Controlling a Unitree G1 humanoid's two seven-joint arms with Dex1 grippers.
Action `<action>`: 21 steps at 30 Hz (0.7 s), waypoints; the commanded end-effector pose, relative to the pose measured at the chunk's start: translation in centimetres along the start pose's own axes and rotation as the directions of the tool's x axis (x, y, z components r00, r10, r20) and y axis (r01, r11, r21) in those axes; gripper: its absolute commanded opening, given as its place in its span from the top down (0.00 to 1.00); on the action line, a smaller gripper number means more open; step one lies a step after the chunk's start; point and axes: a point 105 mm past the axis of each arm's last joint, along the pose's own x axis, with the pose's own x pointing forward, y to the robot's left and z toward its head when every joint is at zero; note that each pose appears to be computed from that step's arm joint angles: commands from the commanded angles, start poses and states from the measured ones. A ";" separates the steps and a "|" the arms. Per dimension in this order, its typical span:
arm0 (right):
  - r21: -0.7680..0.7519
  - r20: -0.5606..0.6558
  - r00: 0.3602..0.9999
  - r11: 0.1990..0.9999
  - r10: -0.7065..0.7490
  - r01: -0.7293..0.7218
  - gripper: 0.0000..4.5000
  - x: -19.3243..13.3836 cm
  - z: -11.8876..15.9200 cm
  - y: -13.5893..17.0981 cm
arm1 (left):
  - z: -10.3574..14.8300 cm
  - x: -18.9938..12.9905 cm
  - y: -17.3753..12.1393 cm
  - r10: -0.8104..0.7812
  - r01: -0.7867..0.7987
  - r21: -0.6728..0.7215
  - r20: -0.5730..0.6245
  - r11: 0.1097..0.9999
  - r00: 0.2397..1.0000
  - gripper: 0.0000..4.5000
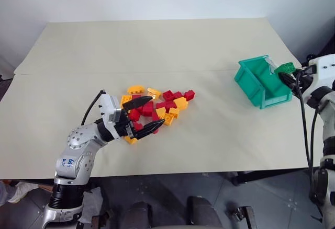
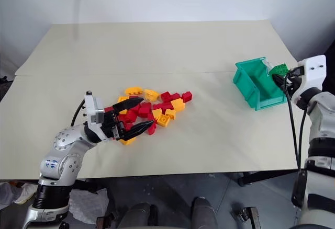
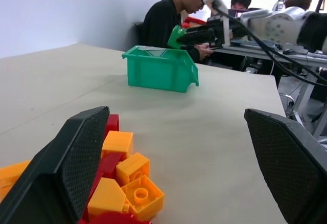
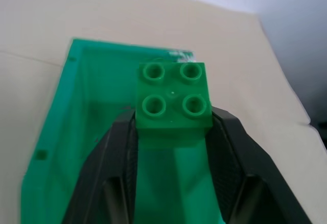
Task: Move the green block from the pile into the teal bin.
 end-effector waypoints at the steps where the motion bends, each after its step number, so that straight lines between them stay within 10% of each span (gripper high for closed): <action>1: -0.015 0.020 1.000 1.000 -0.013 0.013 0.45 0.1 0.8 -0.8 | 0.9 -0.5 0.3 0.023 -0.024 0.053 0.011 0.998 1.000 0.00; 7: -0.036 0.059 0.998 0.999 -0.023 0.026 0.01 -0.2 1.4 -1.5 | 0.9 -1.4 0.7 0.053 -0.052 0.076 -0.006 0.996 0.999 0.00; 14: -0.168 0.322 0.873 0.930 0.366 -0.328 0.01 -2.5 6.1 3.3 | -0.5 -3.9 1.5 0.087 -0.064 0.178 -0.128 0.982 0.988 0.00; 21: -0.235 0.189 0.662 0.688 0.725 -0.687 0.01 -8.3 2.1 12.9 | -1.6 -8.2 2.0 0.126 -0.050 0.277 -0.263 0.960 0.956 0.00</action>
